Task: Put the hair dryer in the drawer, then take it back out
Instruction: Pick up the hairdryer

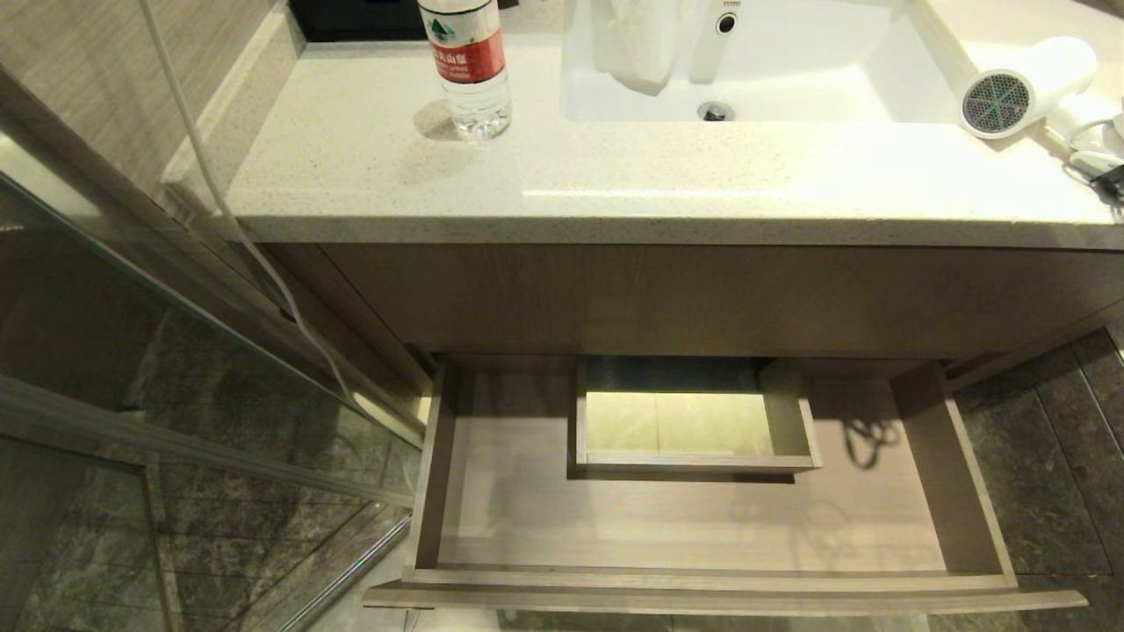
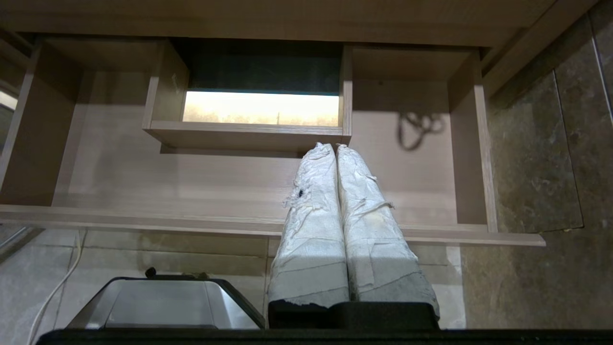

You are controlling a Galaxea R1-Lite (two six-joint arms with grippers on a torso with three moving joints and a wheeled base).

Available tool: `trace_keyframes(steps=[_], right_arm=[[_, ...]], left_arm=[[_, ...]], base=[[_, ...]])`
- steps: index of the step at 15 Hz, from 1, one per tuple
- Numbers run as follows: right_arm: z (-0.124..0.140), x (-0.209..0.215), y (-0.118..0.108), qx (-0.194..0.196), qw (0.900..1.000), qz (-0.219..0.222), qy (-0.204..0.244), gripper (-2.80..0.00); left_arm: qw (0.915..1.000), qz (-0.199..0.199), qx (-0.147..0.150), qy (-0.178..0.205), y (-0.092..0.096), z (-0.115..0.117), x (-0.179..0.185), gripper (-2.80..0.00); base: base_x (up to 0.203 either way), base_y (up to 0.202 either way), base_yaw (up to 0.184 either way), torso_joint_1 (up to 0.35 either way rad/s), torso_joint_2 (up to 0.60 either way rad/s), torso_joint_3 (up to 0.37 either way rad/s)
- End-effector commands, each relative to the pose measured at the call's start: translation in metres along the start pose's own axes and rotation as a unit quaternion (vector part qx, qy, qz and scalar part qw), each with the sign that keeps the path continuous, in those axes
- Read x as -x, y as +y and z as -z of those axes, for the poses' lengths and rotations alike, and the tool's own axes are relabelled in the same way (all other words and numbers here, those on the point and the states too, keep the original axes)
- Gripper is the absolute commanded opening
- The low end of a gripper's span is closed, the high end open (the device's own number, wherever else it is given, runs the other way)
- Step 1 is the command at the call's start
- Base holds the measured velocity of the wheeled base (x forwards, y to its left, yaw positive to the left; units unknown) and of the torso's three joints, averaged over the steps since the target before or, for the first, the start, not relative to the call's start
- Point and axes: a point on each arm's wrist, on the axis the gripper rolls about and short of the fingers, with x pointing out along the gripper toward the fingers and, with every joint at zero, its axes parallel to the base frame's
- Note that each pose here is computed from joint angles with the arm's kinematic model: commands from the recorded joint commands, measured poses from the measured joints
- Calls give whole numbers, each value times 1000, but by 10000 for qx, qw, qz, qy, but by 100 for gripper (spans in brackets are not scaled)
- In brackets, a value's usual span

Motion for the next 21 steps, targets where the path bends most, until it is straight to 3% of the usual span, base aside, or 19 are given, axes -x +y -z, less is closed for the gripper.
trace_keyframes(steps=[1,6,21], right_arm=[[0,0,0,58,10000,-13,13,-280],[0,0,0,273,9996,-20,-3,-280],[0,0,0,242,9997,-17,-5,-280]], left_arm=[[10000,-1,0,-1,0,0,0,-280],[10000,-1,0,-1,0,0,0,-280],[10000,-1,0,-1,0,0,0,-280]], base=[[0,0,0,0,0,0],[0,0,0,223,-29,184],[0,0,0,339,-146,188]])
